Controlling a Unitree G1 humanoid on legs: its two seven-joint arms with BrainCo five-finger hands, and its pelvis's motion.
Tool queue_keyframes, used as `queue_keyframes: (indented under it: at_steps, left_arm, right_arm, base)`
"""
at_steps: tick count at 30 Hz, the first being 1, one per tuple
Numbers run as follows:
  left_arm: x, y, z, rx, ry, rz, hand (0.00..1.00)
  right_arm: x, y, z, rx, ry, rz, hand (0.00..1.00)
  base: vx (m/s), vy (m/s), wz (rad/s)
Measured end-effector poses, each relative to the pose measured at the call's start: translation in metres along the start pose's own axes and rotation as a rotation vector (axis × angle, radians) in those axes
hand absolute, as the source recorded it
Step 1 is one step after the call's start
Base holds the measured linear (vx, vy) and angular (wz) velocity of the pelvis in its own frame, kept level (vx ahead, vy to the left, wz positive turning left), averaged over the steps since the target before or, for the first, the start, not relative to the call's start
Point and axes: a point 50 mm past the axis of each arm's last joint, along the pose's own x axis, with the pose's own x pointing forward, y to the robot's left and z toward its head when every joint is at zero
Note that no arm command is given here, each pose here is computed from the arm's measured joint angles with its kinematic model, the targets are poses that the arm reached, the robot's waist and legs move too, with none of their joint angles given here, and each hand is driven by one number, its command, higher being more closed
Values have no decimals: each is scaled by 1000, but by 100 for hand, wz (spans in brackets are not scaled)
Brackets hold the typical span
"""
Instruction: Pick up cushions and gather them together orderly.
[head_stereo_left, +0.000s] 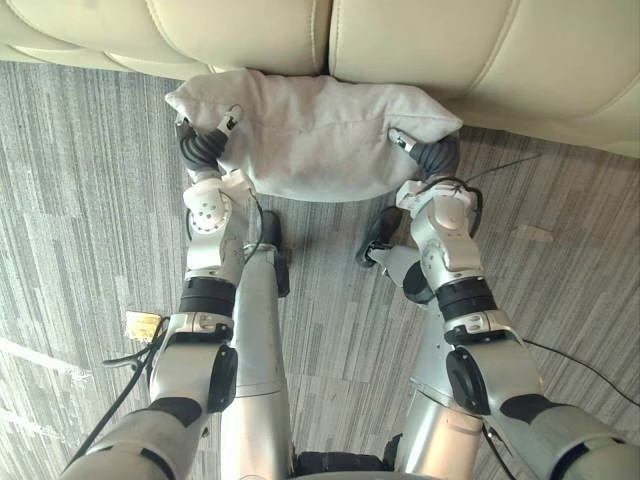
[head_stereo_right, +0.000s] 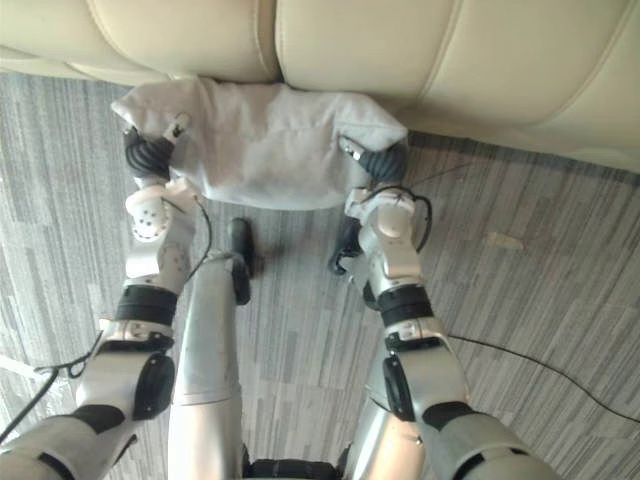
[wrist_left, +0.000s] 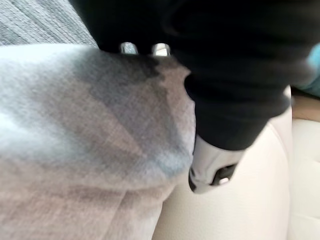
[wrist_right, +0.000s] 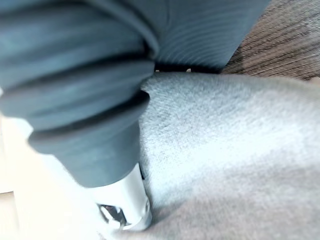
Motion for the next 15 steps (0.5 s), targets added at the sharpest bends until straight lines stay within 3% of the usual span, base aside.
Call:
queue_keyframes:
  at_steps: [9, 15]
  left_arm:
    - [-23, -1, -8, 29, -10, -58, 100]
    - [-88, 16, -47, 28, 96, -157, 100]
  right_arm:
    - [-30, -18, -17, 11, 13, -29, 100]
    - [-99, -52, -61, 21, 142, -107, 100]
  base:
    - [-29, 42, -4]
    - [24, 9, -6]
